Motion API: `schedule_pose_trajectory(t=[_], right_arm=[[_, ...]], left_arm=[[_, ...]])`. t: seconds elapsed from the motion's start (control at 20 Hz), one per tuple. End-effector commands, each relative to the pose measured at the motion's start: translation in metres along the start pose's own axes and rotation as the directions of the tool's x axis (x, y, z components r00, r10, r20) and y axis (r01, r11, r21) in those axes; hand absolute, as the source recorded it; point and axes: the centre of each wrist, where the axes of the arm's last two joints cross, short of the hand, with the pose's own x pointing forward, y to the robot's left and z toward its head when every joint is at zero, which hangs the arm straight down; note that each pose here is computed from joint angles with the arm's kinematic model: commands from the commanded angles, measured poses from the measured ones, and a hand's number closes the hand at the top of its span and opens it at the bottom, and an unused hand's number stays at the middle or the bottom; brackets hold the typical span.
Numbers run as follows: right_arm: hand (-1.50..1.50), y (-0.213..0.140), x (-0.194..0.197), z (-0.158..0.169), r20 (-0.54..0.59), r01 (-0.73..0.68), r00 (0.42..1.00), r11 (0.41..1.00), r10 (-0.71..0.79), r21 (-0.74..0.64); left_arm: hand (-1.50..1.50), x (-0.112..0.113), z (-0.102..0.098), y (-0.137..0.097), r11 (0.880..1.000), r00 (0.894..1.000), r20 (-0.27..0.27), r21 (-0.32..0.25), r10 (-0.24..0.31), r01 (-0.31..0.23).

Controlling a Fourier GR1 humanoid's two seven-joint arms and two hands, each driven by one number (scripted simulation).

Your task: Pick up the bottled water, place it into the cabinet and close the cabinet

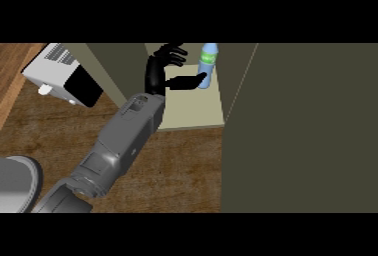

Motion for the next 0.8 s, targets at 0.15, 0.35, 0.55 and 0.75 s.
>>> schedule_pose_trajectory(t=[0.15,0.35,0.55,0.75], right_arm=[[-1.5,0.008,0.015,-0.013,0.059,0.028,0.998,0.999,-0.03,0.04],[-1.5,0.008,0.018,-0.012,0.065,0.017,0.998,1.0,-0.018,0.023],[-1.5,0.018,0.021,-0.012,0.07,0.03,0.997,0.999,-0.032,0.036],[-1.5,0.019,0.025,-0.009,0.074,0.017,0.997,1.0,-0.018,0.017]], left_arm=[[-1.5,0.005,-0.006,-0.004,0.999,0.999,-0.012,0.014,-0.036,0.036],[-1.5,0.012,-0.01,-0.006,0.998,0.998,-0.001,-0.001,-0.057,0.057],[-1.5,0.023,-0.014,-0.009,1.0,0.995,0.096,-0.015,0.0,0.002],[-1.5,0.014,-0.01,-0.004,0.991,0.98,0.152,-0.057,0.126,-0.119]])
